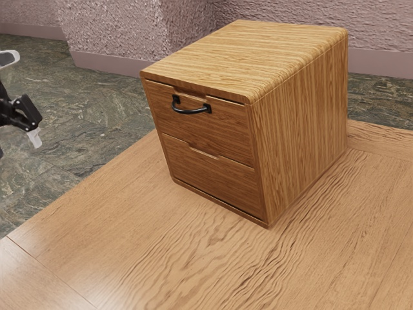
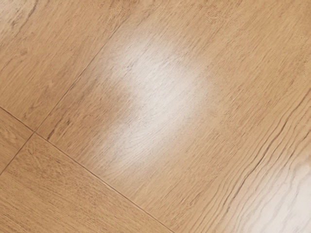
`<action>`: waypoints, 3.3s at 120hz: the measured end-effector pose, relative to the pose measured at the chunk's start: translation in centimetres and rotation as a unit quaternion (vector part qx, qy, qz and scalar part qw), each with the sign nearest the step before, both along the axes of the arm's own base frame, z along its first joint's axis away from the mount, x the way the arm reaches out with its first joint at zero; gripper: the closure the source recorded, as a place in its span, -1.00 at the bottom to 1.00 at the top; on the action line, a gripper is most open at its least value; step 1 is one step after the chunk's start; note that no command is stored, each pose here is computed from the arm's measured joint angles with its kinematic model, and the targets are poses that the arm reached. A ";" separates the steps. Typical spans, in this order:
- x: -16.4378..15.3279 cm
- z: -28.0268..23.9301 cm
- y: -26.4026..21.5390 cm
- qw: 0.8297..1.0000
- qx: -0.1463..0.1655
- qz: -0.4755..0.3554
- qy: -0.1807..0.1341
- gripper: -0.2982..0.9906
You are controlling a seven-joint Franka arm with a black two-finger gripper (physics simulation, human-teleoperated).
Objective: Pull the drawer handle with one arm to open the drawer
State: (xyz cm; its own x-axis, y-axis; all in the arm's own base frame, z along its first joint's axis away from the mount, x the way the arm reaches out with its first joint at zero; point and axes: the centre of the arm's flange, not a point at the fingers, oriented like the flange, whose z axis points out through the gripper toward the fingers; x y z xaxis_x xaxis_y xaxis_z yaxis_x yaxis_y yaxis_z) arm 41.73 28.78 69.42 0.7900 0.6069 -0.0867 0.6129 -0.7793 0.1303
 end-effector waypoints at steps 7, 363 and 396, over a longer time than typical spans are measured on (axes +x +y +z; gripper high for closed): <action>2.1 0.3 -2.3 0.999 0.011 -0.024 -0.019 -0.51; 16.3 3.8 -29.2 0.535 0.206 -0.817 -0.070 -0.50; 17.5 2.3 -29.4 0.523 0.196 -0.827 -0.062 -0.50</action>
State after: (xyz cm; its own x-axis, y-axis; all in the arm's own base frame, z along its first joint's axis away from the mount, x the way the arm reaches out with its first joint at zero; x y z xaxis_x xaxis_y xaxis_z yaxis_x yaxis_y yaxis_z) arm 59.27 -0.66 71.73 0.2468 -0.9640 -0.0986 -0.9366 -0.2112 -0.2795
